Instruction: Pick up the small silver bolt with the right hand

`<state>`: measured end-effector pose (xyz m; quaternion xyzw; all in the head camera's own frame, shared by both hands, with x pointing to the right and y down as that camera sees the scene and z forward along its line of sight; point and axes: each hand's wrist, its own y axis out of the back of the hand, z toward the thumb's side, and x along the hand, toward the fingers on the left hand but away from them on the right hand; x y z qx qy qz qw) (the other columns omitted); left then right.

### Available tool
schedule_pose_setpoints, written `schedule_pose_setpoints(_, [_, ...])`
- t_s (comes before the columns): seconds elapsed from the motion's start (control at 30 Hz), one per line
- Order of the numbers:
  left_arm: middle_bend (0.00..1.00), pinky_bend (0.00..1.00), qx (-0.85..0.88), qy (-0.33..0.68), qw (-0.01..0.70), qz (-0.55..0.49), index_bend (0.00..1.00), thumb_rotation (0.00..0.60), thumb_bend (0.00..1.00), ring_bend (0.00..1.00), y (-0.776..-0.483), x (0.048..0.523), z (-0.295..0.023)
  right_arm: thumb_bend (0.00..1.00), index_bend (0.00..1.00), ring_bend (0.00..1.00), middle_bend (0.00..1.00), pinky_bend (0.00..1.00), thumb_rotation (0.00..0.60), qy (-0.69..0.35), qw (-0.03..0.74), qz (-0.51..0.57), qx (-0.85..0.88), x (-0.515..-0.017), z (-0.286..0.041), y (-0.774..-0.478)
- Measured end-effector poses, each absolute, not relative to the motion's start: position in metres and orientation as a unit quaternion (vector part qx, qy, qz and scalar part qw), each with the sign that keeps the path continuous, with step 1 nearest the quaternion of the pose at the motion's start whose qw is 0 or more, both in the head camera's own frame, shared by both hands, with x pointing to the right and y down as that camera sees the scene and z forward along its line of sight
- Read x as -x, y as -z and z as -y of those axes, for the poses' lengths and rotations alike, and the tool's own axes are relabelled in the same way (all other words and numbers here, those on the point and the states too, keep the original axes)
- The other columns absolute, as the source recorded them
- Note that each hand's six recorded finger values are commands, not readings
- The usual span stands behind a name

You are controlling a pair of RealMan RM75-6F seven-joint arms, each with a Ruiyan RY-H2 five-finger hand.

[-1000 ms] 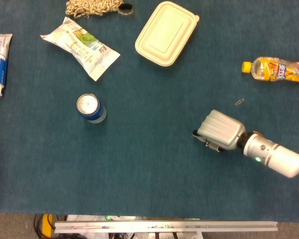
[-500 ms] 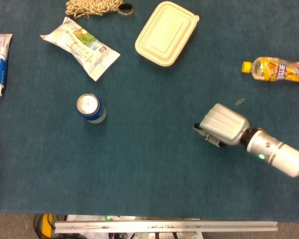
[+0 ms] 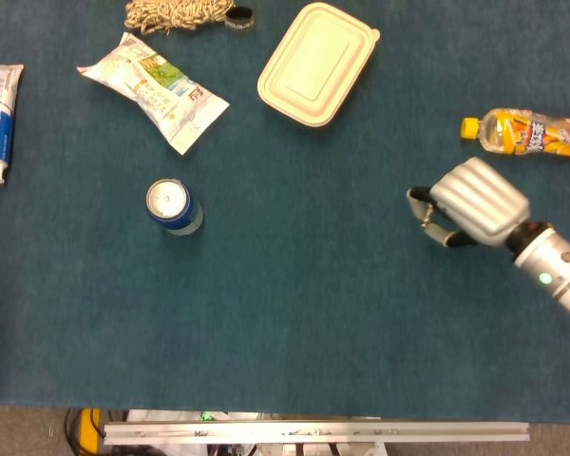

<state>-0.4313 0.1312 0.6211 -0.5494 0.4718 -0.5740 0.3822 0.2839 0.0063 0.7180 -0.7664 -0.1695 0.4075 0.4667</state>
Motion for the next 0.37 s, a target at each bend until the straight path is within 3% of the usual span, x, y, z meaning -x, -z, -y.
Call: schedule_pose_setpoints(0.37, [0.0,0.0,0.552,0.576,0.383,-0.465,0.0,0.6,0.24,0.0,-0.622,0.426,-0.13,0.42,0.67,0.97,0.94,1.0,0.6,-0.441,0.433,0.194,0.762,-0.313,0.002,-0.732])
